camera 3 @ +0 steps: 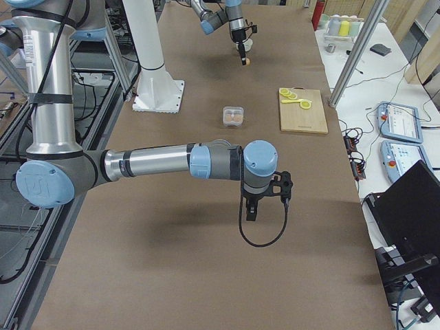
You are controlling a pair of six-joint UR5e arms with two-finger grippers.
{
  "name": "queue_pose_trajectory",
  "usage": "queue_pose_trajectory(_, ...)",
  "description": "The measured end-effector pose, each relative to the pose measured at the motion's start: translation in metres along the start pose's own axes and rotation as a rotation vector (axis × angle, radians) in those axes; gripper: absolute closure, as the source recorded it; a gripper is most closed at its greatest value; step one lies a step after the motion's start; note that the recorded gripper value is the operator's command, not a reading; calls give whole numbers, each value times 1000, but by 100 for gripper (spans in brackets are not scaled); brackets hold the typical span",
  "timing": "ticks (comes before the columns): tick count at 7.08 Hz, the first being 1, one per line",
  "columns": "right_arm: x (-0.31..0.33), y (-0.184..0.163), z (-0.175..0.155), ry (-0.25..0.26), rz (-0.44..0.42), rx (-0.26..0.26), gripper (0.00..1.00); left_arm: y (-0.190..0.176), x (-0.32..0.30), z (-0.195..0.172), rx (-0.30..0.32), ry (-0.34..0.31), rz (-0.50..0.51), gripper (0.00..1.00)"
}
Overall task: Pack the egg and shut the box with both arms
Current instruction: 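Carry the egg with the left gripper over the clear egg box, then lower the egg into an empty cup and open the left gripper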
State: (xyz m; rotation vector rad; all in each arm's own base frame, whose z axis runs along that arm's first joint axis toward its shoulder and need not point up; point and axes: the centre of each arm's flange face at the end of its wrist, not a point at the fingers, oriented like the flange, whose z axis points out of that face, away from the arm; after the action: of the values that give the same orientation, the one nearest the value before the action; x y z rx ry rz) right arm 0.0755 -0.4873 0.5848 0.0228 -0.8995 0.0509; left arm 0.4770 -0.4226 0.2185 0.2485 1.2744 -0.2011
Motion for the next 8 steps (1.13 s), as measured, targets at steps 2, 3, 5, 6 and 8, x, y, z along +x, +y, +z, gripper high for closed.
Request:
queue_pose_trajectory(2,-3,0,1,-19,0,-3,0,52,62,46,42,21,-21,45)
queue_pose_trajectory(3,-5,0,1,-34,-1,-5,0,69,87,62,54,34,-33,45)
queue_pose_trajectory(5,-6,1,2,-46,2,-8,0,97,131,94,73,50,-49,45)
queue_pose_trajectory(6,-5,2,3,-49,4,-10,0,105,147,112,77,64,-50,45)
queue_pose_trajectory(8,-7,6,1,-51,1,-7,0,108,159,137,97,78,-47,45)
